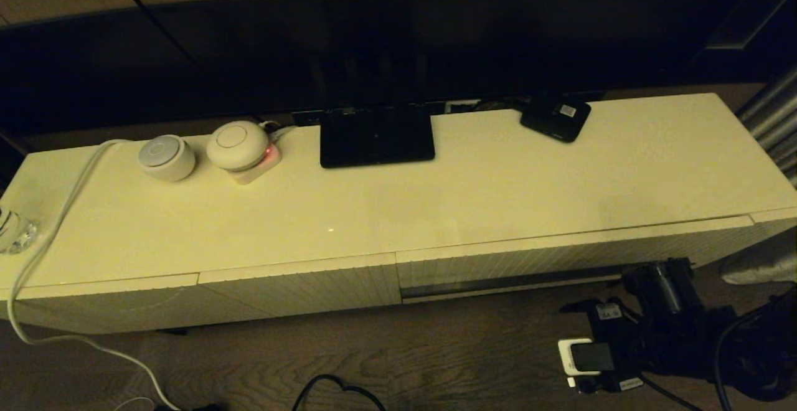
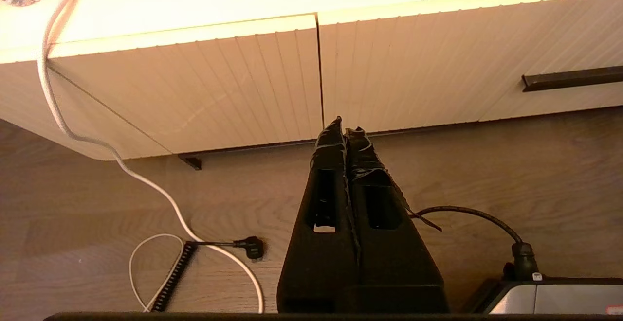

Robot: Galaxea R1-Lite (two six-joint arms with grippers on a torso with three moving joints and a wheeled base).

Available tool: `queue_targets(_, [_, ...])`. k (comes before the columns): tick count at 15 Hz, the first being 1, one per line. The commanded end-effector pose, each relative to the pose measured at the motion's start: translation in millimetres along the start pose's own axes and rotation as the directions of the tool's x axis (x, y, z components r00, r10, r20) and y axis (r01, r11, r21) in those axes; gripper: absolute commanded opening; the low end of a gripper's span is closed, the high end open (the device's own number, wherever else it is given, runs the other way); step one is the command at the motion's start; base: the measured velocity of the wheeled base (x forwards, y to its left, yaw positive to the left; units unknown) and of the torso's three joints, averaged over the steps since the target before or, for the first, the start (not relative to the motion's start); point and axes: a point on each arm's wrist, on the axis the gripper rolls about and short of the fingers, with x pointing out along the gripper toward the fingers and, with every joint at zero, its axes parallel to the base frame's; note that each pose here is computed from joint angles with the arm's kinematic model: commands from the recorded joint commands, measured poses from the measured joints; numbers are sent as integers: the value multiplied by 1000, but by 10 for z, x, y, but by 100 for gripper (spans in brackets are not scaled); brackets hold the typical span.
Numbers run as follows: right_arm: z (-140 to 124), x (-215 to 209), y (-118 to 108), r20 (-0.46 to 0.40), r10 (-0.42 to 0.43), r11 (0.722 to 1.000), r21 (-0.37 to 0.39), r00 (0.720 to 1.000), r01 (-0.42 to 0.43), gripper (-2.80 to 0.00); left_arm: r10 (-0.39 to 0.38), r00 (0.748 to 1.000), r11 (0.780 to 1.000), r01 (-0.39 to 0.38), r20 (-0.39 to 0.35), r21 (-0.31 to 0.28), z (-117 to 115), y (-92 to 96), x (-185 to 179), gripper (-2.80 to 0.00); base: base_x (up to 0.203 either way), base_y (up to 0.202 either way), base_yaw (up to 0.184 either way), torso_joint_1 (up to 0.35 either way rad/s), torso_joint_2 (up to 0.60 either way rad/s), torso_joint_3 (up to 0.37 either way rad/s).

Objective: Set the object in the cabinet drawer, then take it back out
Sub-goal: Open the drawer

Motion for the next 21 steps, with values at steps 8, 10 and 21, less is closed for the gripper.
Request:
queue_targets(8, [-92,269,-173,-13,-37,996,-77,999,36,0,1,1000,1000,-1,-3,0,-8,0,2,-280,0,0,0,0,0,0])
queue_targets(10, [-154,314,-196,-30,-38,997,-64,999,36,0,1,1000,1000,-1,-3,0,-8,0,2,-280,0,0,0,0,0,0])
queue_targets(21, [-264,451,-285,-53,-52,998,-39,997,50,0,1,1000,1000,-1,-3,0,-8,0,2,-280,0,0,0,0,0,0])
